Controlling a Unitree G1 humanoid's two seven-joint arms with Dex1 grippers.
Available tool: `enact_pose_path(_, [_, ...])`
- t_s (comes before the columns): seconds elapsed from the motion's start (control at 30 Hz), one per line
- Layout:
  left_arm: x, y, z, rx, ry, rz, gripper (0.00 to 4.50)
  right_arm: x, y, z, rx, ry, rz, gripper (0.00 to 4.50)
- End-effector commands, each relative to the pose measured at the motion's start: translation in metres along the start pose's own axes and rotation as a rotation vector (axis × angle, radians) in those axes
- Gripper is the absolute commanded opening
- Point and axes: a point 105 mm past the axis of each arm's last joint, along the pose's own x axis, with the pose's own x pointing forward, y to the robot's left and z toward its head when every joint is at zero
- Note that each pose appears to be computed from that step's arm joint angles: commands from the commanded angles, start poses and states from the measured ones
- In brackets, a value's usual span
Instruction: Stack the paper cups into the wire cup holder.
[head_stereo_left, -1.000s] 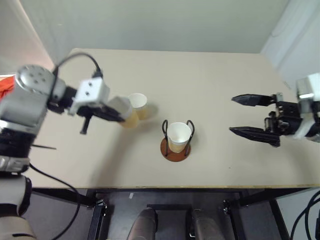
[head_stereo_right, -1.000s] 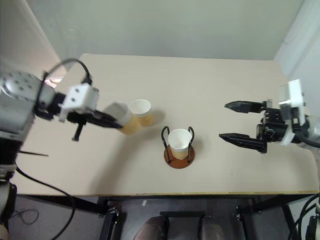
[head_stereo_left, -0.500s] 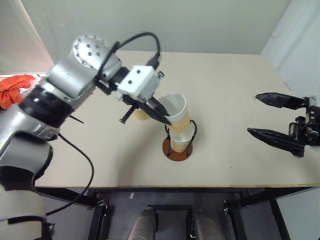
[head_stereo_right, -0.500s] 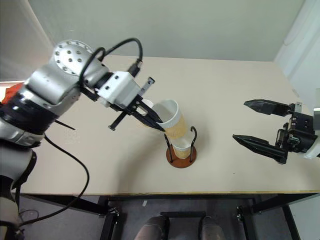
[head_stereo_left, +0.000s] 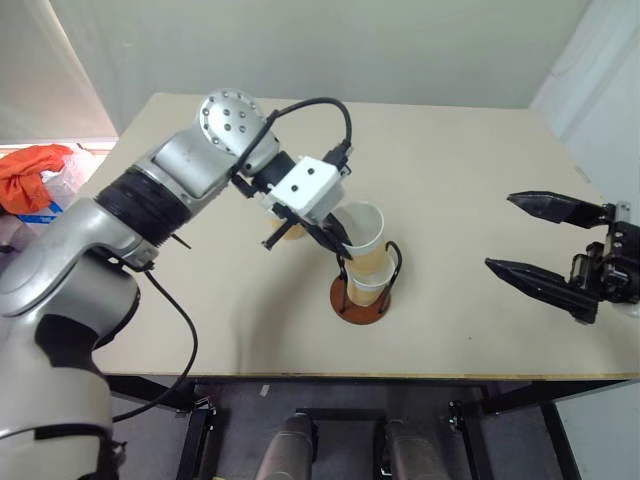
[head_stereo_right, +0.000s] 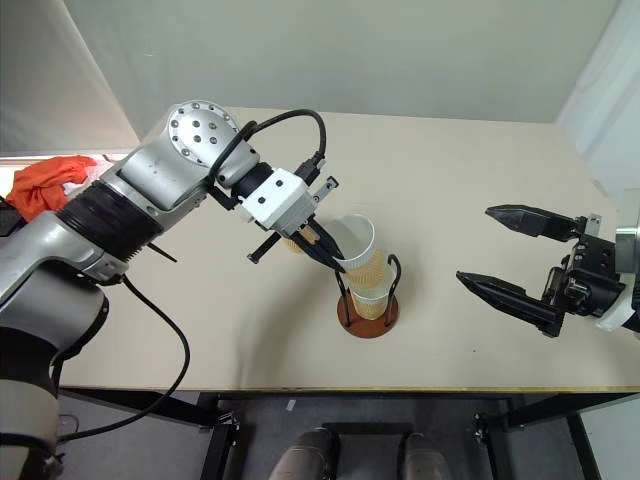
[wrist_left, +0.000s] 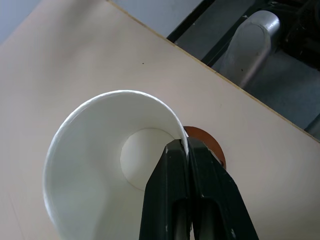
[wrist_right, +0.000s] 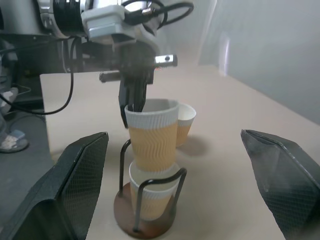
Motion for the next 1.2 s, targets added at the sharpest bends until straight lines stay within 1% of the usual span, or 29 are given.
enact_pose_path(0.03, [-0.006,0.006,0.009,0.026,0.009,-0.016,0.01,0.000,0.003,0.008,-0.039,-0.029,-0.004,4.50])
enact_pose_path(0.07, [-0.006,0.005,0.008,0.026,0.011,-0.017,0.01,0.000,0.003,0.008,-0.039,-0.028,-0.005,4.50])
enact_pose_path(0.17, [-0.005,0.008,0.005,0.017,0.031,-0.011,0.59,0.000,0.002,0.007,-0.039,-0.028,-0.004,4.50])
enact_pose_path(0.27, [-0.005,0.012,-0.004,0.051,0.085,0.008,1.64,0.002,0.001,0.006,-0.037,-0.028,0.004,4.50])
enact_pose_path(0.33, [-0.007,0.013,-0.012,0.043,0.119,0.019,2.26,0.003,0.001,0.006,-0.034,-0.030,0.013,4.50])
enact_pose_path(0.4, [-0.014,0.013,-0.020,-0.016,0.135,0.058,2.26,0.006,0.000,0.005,-0.031,-0.031,0.034,4.50])
enact_pose_path(0.53, [-0.042,0.007,-0.047,-0.141,0.205,0.167,2.26,0.014,0.002,0.005,-0.014,-0.042,0.090,4.50])
enact_pose_path(0.63, [-0.071,-0.014,-0.079,-0.292,0.302,0.240,2.26,0.026,0.010,0.002,0.041,-0.052,0.175,4.50])
enact_pose_path(0.67, [-0.076,-0.021,-0.086,-0.326,0.324,0.248,2.26,0.030,0.010,0.001,0.041,-0.059,0.184,4.50])
enact_pose_path(0.83, [-0.082,-0.026,-0.106,-0.456,0.328,0.311,2.26,0.045,0.007,-0.003,0.020,-0.068,0.186,4.50])
enact_pose_path(0.9, [-0.082,-0.029,-0.117,-0.503,0.357,0.334,2.26,0.050,0.004,-0.005,0.006,-0.065,0.170,4.50])
enact_pose_path(0.93, [-0.080,-0.029,-0.119,-0.519,0.350,0.340,2.26,0.051,0.004,-0.006,0.002,-0.063,0.169,4.50])
enact_pose_path(1.03, [-0.074,-0.026,-0.124,-0.543,0.347,0.347,2.26,0.057,0.000,-0.013,-0.017,-0.035,0.124,4.50])
enact_pose_path(1.13, [-0.069,-0.024,-0.133,-0.553,0.395,0.365,2.26,0.059,-0.010,-0.021,-0.035,0.006,0.044,4.50])
enact_pose_path(1.2, [-0.068,-0.022,-0.133,-0.556,0.391,0.372,2.26,0.057,-0.010,-0.021,-0.030,0.007,0.039,4.50])
